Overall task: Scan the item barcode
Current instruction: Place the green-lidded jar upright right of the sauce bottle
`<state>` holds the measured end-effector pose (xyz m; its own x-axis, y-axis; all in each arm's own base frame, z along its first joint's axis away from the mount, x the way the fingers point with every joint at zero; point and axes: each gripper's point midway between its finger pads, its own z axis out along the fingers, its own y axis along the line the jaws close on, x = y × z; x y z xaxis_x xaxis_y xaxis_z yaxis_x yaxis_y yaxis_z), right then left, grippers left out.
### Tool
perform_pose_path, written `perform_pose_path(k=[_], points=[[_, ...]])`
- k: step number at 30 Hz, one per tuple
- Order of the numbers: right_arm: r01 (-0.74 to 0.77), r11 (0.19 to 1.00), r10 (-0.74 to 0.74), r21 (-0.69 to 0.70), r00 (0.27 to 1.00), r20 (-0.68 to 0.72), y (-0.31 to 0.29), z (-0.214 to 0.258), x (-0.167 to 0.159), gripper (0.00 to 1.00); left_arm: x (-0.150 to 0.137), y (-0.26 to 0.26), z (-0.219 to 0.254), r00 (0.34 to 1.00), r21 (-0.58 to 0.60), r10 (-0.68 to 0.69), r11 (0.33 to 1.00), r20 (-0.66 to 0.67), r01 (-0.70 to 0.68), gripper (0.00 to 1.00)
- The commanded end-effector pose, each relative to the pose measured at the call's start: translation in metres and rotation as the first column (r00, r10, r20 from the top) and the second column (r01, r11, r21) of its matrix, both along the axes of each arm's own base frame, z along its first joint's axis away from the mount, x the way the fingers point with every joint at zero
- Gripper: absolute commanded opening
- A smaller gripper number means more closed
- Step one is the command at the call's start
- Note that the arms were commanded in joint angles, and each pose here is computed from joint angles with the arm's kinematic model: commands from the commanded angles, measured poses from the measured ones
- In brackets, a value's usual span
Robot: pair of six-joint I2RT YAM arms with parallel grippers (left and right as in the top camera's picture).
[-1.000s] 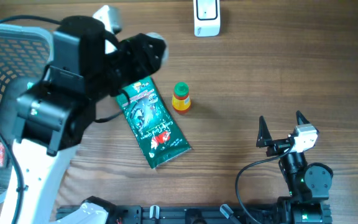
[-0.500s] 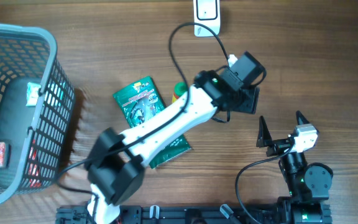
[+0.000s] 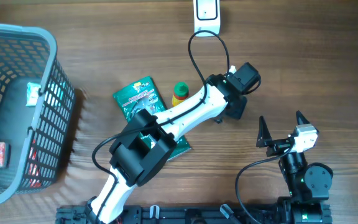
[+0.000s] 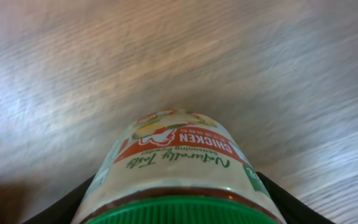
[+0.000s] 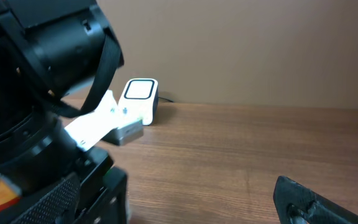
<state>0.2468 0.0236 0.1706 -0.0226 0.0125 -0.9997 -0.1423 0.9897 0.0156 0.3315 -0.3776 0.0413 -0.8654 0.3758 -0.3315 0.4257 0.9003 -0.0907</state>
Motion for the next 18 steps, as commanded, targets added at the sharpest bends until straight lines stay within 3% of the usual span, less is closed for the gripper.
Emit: perform_pose_path(k=[1,6,8,11,18], points=[[0.006,1.000,-0.005,-0.012,1.000,0.008,-0.001,0.001,0.000,1.00,0.010,-0.016,0.009,0.999,-0.071,-0.024,0.997,0.038,0.027,0.58],[0.006,1.000,-0.005,-0.012,1.000,0.009,-0.001,0.001,0.000,1.00,0.025,-0.037,0.021,0.993,-0.155,-0.024,0.987,0.116,0.042,0.58],[0.006,1.000,-0.005,-0.012,1.000,0.008,-0.001,0.001,0.000,1.00,0.017,-0.046,0.022,0.986,-0.160,-0.117,0.978,0.122,0.136,0.59],[0.006,1.000,-0.005,-0.012,1.000,0.009,-0.001,0.001,0.000,1.00,0.014,-0.050,0.023,0.982,-0.161,-0.135,0.975,0.132,0.155,0.62],[0.006,1.000,-0.005,-0.012,1.000,0.008,-0.001,0.001,0.000,1.00,0.008,-0.043,0.018,0.985,-0.132,-0.139,0.980,0.101,0.152,0.78]])
